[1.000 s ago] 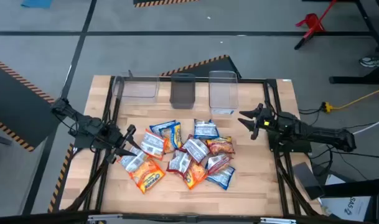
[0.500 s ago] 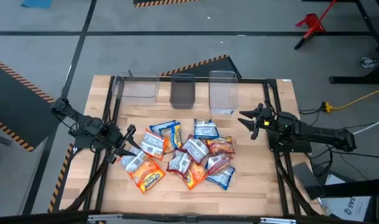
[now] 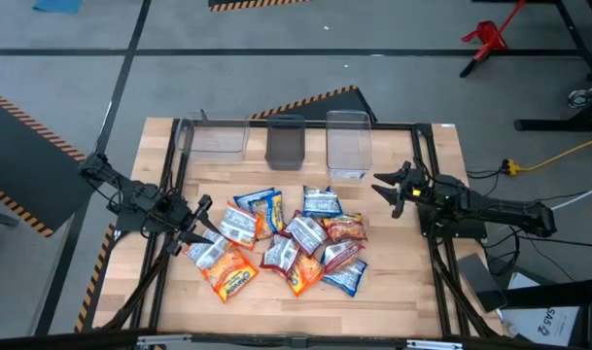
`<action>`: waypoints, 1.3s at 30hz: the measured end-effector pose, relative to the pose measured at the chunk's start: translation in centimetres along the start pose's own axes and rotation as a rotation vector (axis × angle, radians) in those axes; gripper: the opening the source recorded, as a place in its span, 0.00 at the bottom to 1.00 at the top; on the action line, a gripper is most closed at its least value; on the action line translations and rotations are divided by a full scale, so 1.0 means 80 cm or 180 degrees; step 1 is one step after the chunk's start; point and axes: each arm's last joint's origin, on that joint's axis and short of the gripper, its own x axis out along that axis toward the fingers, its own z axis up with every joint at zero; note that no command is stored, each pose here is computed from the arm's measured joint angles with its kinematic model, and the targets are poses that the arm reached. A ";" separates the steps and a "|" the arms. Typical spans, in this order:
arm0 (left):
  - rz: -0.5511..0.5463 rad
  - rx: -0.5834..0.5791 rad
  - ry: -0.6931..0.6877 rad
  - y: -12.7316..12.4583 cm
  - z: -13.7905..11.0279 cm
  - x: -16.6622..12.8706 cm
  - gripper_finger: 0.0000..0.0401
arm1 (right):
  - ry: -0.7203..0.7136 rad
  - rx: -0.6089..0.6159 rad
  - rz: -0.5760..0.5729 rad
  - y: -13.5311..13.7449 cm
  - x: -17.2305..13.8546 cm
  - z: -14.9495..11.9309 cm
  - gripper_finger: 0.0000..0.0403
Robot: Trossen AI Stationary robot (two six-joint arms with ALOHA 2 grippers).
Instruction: Sort Maruchan noodles
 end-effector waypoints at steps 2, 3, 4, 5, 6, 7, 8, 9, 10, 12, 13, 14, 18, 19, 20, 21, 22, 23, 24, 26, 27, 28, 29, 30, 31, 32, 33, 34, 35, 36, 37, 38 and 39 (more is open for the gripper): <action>0.0001 0.0000 -0.0001 0.000 0.000 0.000 0.35 | 0.0001 0.0001 0.0000 0.000 0.000 0.000 0.43; 0.0001 0.0000 -0.0001 0.000 0.000 0.000 0.35 | -0.0002 0.0000 0.0000 0.000 0.000 0.000 0.43; 0.0001 0.0000 0.0000 0.000 0.000 0.000 0.35 | 0.0001 0.0000 0.0000 0.000 0.000 0.000 0.43; 0.0001 0.0000 0.0001 0.000 0.000 0.000 0.35 | 0.0000 0.0000 -0.0002 0.000 0.000 0.000 0.43; 0.0001 0.0000 0.0000 0.000 0.000 0.000 0.35 | 0.0001 0.0000 0.0000 0.000 0.000 0.000 0.43; 0.0002 0.0000 0.0000 0.000 0.000 0.000 0.35 | 0.0000 0.0000 -0.0001 0.000 0.000 0.000 0.43; 0.0000 0.0000 0.0000 0.000 0.000 0.000 0.35 | -0.0001 0.0000 0.0000 0.000 0.000 0.000 0.43; 0.0001 0.0000 0.0000 0.000 0.000 0.000 0.35 | -0.0001 0.0001 0.0000 0.000 0.000 0.000 0.43; 0.0000 0.0000 -0.0001 0.000 0.000 0.000 0.35 | -0.0001 0.0001 0.0000 0.000 0.000 0.000 0.43; 0.0002 0.0000 -0.0002 0.000 0.000 0.000 0.35 | -0.0012 0.0002 0.0001 0.000 0.000 0.000 0.43; 0.0001 0.0000 -0.0001 0.000 0.000 0.000 0.35 | -0.0015 0.0003 0.0002 0.000 0.000 0.001 0.43; 0.0000 0.0000 -0.0001 0.000 0.000 0.000 0.35 | -0.0019 0.0003 0.0001 0.000 0.000 0.001 0.43; 0.0002 0.0000 -0.0001 0.000 0.000 0.000 0.35 | -0.0007 0.0147 0.0063 0.001 0.000 0.001 0.43; 0.0001 0.0000 -0.0001 0.000 0.000 0.000 0.35 | -0.0004 0.0248 0.0106 0.001 0.000 0.001 0.43; 0.0001 0.0000 0.0000 0.000 0.000 0.000 0.35 | -0.0023 0.0360 0.0134 0.002 0.000 0.002 0.43; 0.0001 0.0000 -0.0002 0.000 0.000 0.000 0.35 | -0.0060 0.0493 0.0166 0.002 0.000 0.003 0.43; 0.0001 0.0000 -0.0001 0.000 0.000 0.000 0.35 | -0.0104 0.0634 0.0182 0.003 0.000 0.005 0.43; 0.0002 0.0011 0.0003 0.000 0.000 0.000 0.35 | -0.0139 0.0795 0.0197 0.003 0.000 0.007 0.43; 0.0013 0.0068 0.0014 0.000 -0.001 0.000 0.35 | -0.0172 0.0974 0.0215 0.003 0.000 0.008 0.43; 0.0102 0.0267 0.0019 0.001 -0.001 0.000 0.35 | -0.0269 0.1325 0.0263 0.004 -0.001 0.012 0.43; 0.0146 0.0378 0.0009 0.002 0.000 0.000 0.35 | -0.0329 0.1498 0.0257 0.004 -0.001 0.015 0.43; 0.0201 0.0498 0.0004 0.003 0.000 0.000 0.35 | -0.0373 0.1673 0.0227 0.004 -0.001 0.016 0.43; 0.0275 0.0637 -0.0004 0.003 0.000 0.000 0.35 | -0.0400 0.1831 0.0184 0.003 -0.001 0.016 0.43; 0.0340 0.0774 -0.0008 0.004 0.001 0.000 0.35 | -0.0422 0.1993 0.0147 0.002 -0.001 0.016 0.43; 0.0404 0.0920 -0.0006 0.005 0.001 0.000 0.35 | -0.0445 0.2130 0.0115 0.002 -0.001 0.016 0.43; 0.0472 0.1042 -0.0003 0.005 0.002 0.000 0.35 | -0.0470 0.2242 0.0084 0.001 -0.001 0.016 0.43; 0.0538 0.1123 -0.0008 0.006 0.002 -0.001 0.35 | -0.0488 0.2325 0.0061 0.001 -0.001 0.017 0.43; 0.0586 0.1168 -0.0019 0.006 0.003 -0.001 0.35 | -0.0504 0.2393 0.0039 0.001 -0.001 0.017 0.43; 0.0617 0.1183 -0.0027 0.007 0.004 -0.001 0.35 | -0.0515 0.2449 0.0026 0.000 -0.001 0.017 0.43; 0.0636 0.1183 -0.0022 0.007 0.004 -0.001 0.35 | -0.0516 0.2500 0.0030 0.000 -0.001 0.017 0.43; 0.0638 0.1176 -0.0016 0.007 0.003 -0.001 0.35 | -0.0515 0.2544 0.0035 0.000 -0.001 0.017 0.43; 0.0635 0.1157 -0.0009 0.007 0.003 -0.001 0.35 | -0.0515 0.2580 0.0038 0.000 -0.001 0.017 0.43; 0.0628 0.1149 -0.0006 0.007 0.003 -0.001 0.35 | -0.0515 0.2603 0.0038 0.000 -0.001 0.017 0.43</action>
